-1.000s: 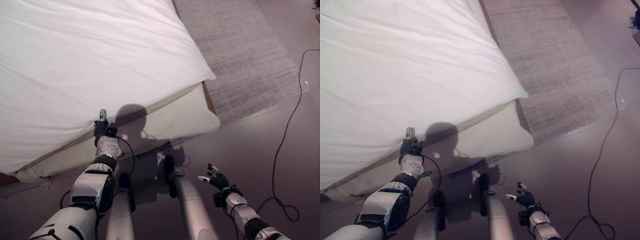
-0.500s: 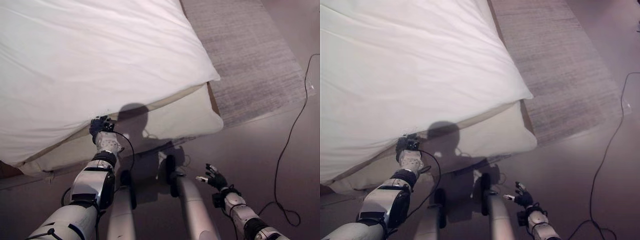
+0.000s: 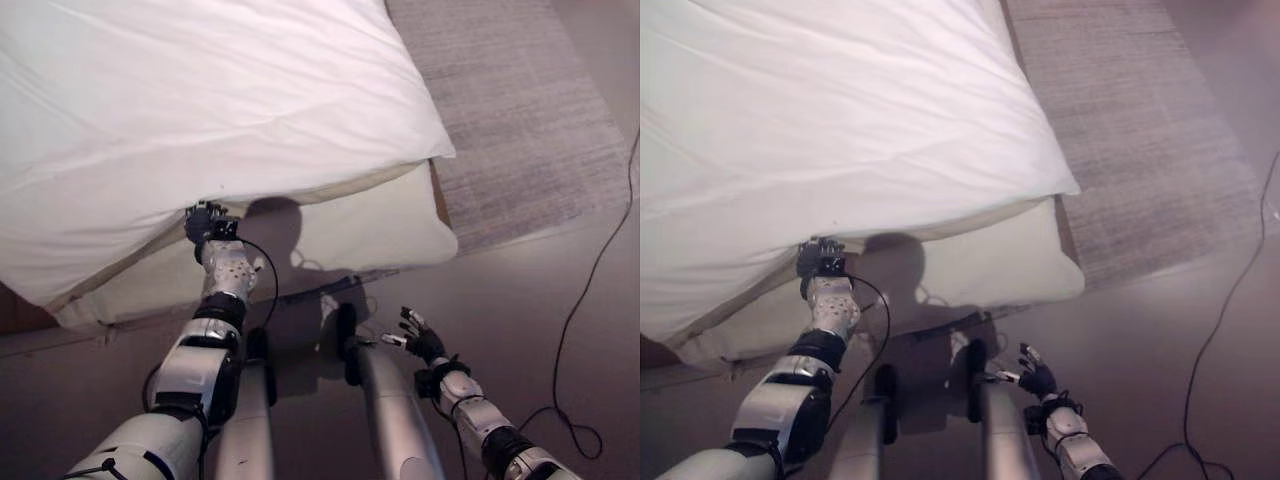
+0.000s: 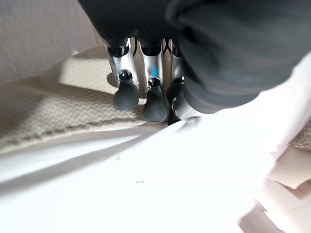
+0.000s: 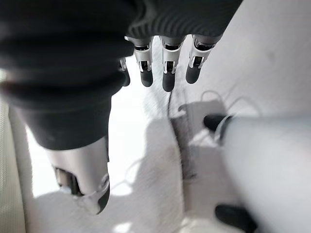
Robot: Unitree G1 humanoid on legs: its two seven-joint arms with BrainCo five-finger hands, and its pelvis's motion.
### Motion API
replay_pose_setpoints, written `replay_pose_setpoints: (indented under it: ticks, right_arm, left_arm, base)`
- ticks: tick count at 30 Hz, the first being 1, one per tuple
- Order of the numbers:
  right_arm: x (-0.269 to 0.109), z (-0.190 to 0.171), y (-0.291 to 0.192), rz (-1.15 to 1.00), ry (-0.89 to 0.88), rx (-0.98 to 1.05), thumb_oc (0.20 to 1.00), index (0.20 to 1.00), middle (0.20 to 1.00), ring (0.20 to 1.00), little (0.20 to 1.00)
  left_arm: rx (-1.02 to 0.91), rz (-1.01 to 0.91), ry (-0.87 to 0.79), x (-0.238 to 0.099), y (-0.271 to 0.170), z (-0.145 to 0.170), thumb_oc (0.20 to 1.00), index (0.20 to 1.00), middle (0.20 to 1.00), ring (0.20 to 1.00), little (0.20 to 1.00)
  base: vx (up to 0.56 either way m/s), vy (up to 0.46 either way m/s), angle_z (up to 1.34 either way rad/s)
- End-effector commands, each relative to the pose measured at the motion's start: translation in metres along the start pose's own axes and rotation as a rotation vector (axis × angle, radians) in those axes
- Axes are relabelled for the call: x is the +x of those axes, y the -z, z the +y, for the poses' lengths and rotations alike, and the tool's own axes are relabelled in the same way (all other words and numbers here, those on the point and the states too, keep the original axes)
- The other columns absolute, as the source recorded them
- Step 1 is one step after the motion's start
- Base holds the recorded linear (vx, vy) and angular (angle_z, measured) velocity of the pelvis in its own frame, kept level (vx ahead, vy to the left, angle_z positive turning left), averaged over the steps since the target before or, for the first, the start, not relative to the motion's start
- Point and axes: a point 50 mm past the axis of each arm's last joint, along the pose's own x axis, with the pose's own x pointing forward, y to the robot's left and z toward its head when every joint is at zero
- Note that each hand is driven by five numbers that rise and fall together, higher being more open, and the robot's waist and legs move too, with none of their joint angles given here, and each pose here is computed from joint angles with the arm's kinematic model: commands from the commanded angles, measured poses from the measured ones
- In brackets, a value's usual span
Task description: Make the bed
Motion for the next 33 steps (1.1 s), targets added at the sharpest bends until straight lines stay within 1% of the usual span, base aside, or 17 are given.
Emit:
replay_pose_setpoints:
  ticks: [1,3,6,7,9,11,13,14,16,17,18,22,23,25,27,33]
  right_arm:
    - [0.009,0.023,-0.027,-0.119,-0.053,0.214,1.0,1.0,1.0,1.0,1.0]
    - [0.009,0.023,-0.028,-0.12,-0.054,0.215,1.0,1.0,1.0,1.0,1.0]
    - [0.022,0.051,-0.051,-0.15,-0.099,0.423,1.0,1.0,1.0,1.0,1.0]
    - [0.022,0.051,-0.051,-0.151,-0.099,0.423,1.0,1.0,1.0,1.0,1.0]
    - [0.025,0.062,-0.06,-0.158,-0.126,0.515,1.0,1.0,1.0,1.0,1.0]
    - [0.029,0.076,-0.067,-0.144,-0.155,0.669,1.0,1.0,1.0,1.0,1.0]
    - [0.03,0.079,-0.071,-0.146,-0.163,0.711,1.0,1.0,1.0,1.0,1.0]
    - [0.035,0.084,-0.079,-0.14,-0.166,0.822,1.0,1.0,1.0,1.0,1.0]
    - [0.038,0.084,-0.085,-0.145,-0.164,0.845,1.0,1.0,1.0,1.0,1.0]
    - [0.039,0.086,-0.09,-0.151,-0.162,0.891,1.0,1.0,1.0,1.0,1.0]
    - [0.044,0.089,-0.109,-0.187,-0.159,0.987,1.0,1.0,1.0,1.0,1.0]
    - [0.049,0.086,-0.131,-0.232,-0.14,1.021,1.0,1.0,1.0,1.0,1.0]
    - [0.05,0.084,-0.146,-0.276,-0.142,1.068,1.0,1.0,1.0,1.0,1.0]
    - [0.05,0.084,-0.147,-0.277,-0.142,1.069,1.0,1.0,1.0,1.0,1.0]
    - [0.049,0.071,-0.174,-0.378,-0.118,1.137,1.0,1.0,1.0,1.0,1.0]
    - [0.04,0.062,-0.204,-0.508,-0.107,1.212,1.0,1.0,1.0,1.0,1.0]
  left_arm:
    - [-0.059,-0.095,0.282,-0.021,-0.005,-0.052,0.2,0.2,0.2,0.2,0.2]
    - [-0.059,-0.096,0.282,-0.022,-0.005,-0.052,0.2,0.2,0.2,0.2,0.2]
    - [-0.087,-0.073,0.34,-0.036,0.0,-0.058,0.2,0.2,0.2,0.2,0.2]
    - [-0.087,-0.073,0.34,-0.036,0.0,-0.058,0.2,0.2,0.2,0.2,0.2]
    - [-0.11,-0.069,0.37,-0.041,-0.001,-0.061,0.2,0.2,0.2,0.2,0.2]
    - [-0.129,-0.064,0.399,-0.046,-0.002,-0.063,0.2,0.2,0.2,0.2,0.2]
    - [-0.136,-0.069,0.404,-0.047,-0.003,-0.062,0.2,0.2,0.2,0.2,0.2]
    - [-0.15,-0.06,0.417,-0.049,-0.003,-0.066,0.2,0.2,0.2,0.2,0.2]
    - [-0.156,-0.062,0.426,-0.049,-0.003,-0.069,0.2,0.2,0.2,0.2,0.2]
    - [-0.163,-0.062,0.434,-0.05,-0.004,-0.071,0.2,0.2,0.2,0.2,0.2]
    - [-0.171,-0.071,0.448,-0.051,-0.008,-0.074,0.2,0.2,0.2,0.2,0.2]
    - [-0.174,-0.086,0.475,-0.053,-0.011,-0.082,0.2,0.2,0.2,0.2,0.2]
    - [-0.169,-0.093,0.476,-0.052,-0.013,-0.082,0.2,0.2,0.2,0.2,0.2]
    - [-0.17,-0.093,0.477,-0.052,-0.013,-0.083,0.2,0.2,0.2,0.2,0.2]
    - [-0.167,-0.11,0.477,-0.053,-0.016,-0.084,0.2,0.2,0.2,0.2,0.2]
    - [-0.173,-0.15,0.453,-0.053,-0.025,-0.082,0.2,0.2,0.2,0.2,0.2]
  base:
    - [-0.02,0.015,0.26]
    - [-0.01,0.01,0.18]
    - [-0.01,0.037,0.2]
    - [0.01,0.042,0.18]
    - [0.0,0.027,0.08]
    - [0.01,0.032,0.11]
    - [0.02,0.012,0.17]
    - [0.01,-0.005,0.1]
    - [0.01,-0.001,0.08]
    - [0.03,0.024,0.11]
    - [0.03,0.024,0.11]
    - [0.02,0.031,0.22]
    - [0.02,0.032,0.16]
    - [0.02,0.029,0.2]
    - [0.03,0.044,0.13]
    - [0.03,0.035,0.04]
